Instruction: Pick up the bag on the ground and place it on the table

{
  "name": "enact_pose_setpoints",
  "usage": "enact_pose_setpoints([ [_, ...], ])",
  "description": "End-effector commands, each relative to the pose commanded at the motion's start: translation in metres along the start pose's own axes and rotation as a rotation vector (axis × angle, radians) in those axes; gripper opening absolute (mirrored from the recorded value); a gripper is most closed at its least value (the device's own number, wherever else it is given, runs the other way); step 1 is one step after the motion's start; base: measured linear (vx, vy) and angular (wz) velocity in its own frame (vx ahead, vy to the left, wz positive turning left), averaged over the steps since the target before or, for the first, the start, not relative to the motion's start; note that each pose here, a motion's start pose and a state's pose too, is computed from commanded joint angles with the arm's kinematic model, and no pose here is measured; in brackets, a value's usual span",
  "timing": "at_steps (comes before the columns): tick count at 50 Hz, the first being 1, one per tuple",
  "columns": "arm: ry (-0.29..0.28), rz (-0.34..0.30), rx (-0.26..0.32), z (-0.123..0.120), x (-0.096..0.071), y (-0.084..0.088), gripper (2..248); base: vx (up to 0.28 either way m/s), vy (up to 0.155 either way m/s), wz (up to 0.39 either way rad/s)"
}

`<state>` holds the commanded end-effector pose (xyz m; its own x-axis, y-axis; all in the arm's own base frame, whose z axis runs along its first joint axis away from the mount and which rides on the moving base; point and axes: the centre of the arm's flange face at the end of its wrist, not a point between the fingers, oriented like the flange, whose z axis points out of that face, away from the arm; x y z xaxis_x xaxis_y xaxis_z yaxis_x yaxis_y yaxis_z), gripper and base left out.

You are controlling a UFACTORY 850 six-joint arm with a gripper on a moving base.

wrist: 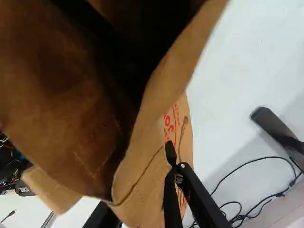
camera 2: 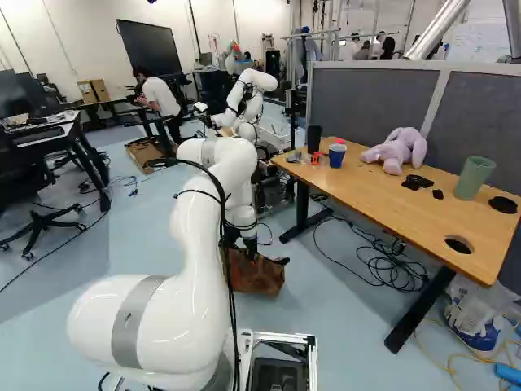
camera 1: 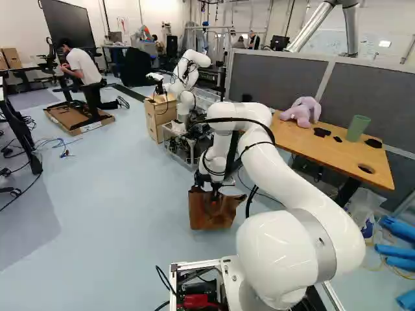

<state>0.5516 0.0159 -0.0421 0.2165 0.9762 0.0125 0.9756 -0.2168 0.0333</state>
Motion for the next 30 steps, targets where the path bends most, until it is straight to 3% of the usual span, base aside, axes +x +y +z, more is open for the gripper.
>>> enact_pose_setpoints([
  [30,0.005,0.0,-0.019,-0.046,0.0,-0.002,18,0.0,0.0,0.0],
])
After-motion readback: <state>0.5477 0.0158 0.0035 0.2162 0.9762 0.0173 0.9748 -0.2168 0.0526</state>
